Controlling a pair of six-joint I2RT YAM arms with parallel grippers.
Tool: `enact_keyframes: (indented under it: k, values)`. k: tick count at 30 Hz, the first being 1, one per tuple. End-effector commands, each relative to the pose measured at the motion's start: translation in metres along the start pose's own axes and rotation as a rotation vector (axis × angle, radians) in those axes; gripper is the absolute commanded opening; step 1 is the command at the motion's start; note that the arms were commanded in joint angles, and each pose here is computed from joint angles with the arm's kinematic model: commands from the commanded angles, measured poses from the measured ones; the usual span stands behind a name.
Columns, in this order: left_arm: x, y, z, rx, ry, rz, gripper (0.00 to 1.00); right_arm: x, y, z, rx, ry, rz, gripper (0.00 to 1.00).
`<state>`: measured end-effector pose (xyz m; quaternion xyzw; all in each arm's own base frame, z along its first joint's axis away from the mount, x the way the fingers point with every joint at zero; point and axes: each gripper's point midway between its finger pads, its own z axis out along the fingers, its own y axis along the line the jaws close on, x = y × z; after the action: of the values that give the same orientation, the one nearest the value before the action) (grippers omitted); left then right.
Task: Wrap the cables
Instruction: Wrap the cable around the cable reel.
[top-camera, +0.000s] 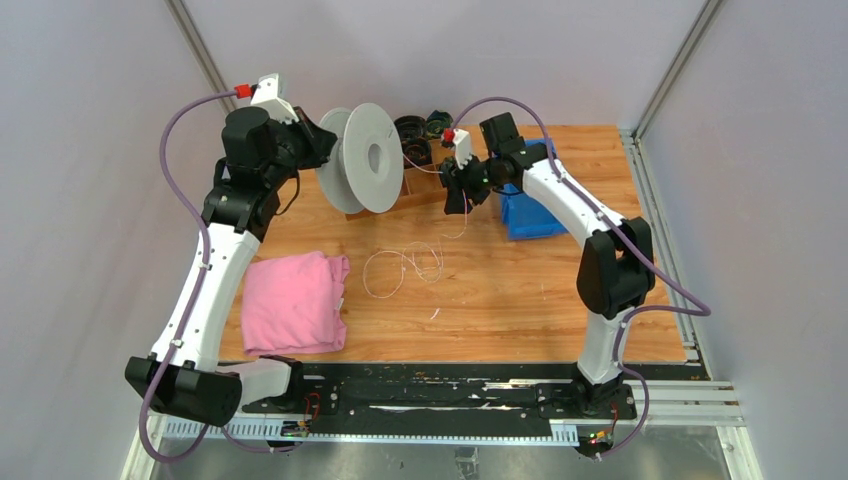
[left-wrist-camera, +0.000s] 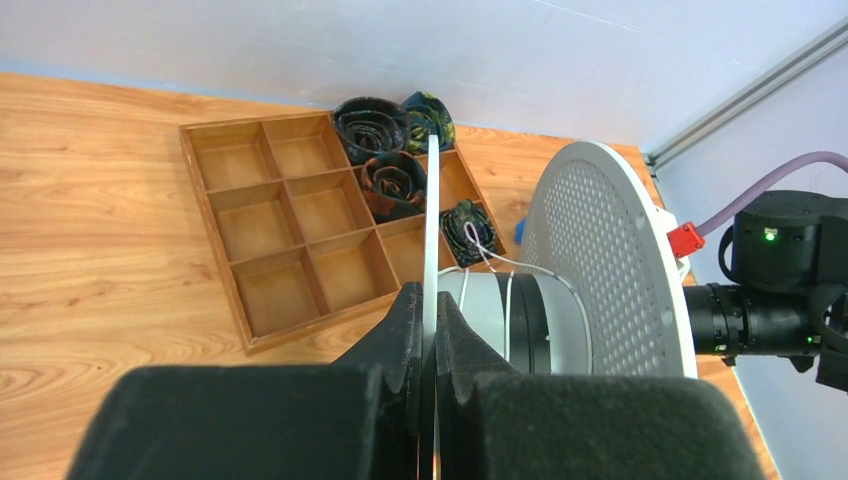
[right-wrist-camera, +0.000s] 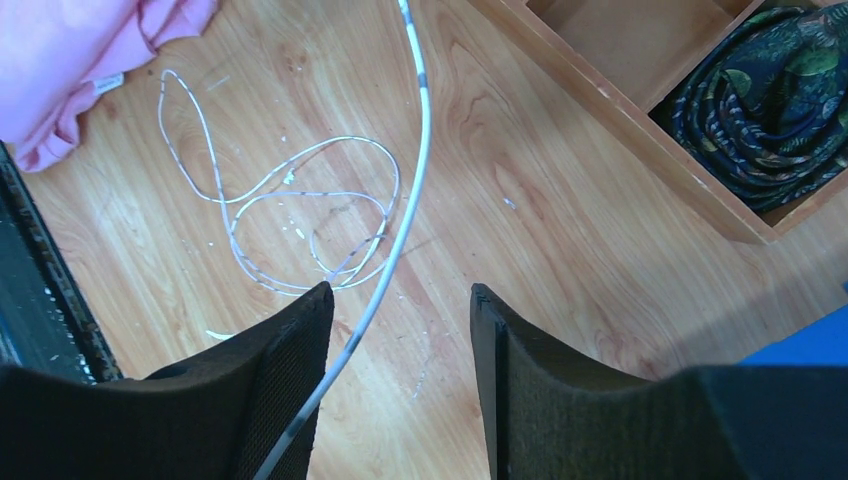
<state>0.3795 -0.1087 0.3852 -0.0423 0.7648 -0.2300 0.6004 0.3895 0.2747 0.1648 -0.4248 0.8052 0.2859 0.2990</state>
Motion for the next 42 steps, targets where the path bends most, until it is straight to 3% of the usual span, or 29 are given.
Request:
enact_keyframes:
  k: [1,11,25,32,42]
  values:
    - [-0.029,-0.009,-0.01,0.028,-0.103,0.008,0.01,-0.02,0.014,-0.02,-0.029,-0.066,0.048,0.54]
    - [-0.024,-0.007,-0.004,0.028,-0.09,-0.003,0.0,-0.04,0.044,-0.027,-0.158,-0.11,0.143,0.61]
    - [-0.018,-0.011,-0.002,0.05,-0.07,-0.021,0.0,-0.043,0.003,0.027,0.153,-0.119,0.251,0.6]
    - [-0.019,-0.006,0.0,0.029,-0.075,-0.013,0.0,-0.049,0.022,0.03,0.047,-0.137,0.236,0.58]
    - [-0.014,0.0,0.004,0.007,-0.073,-0.005,0.0,-0.062,0.059,0.004,-0.069,-0.165,0.254,0.64]
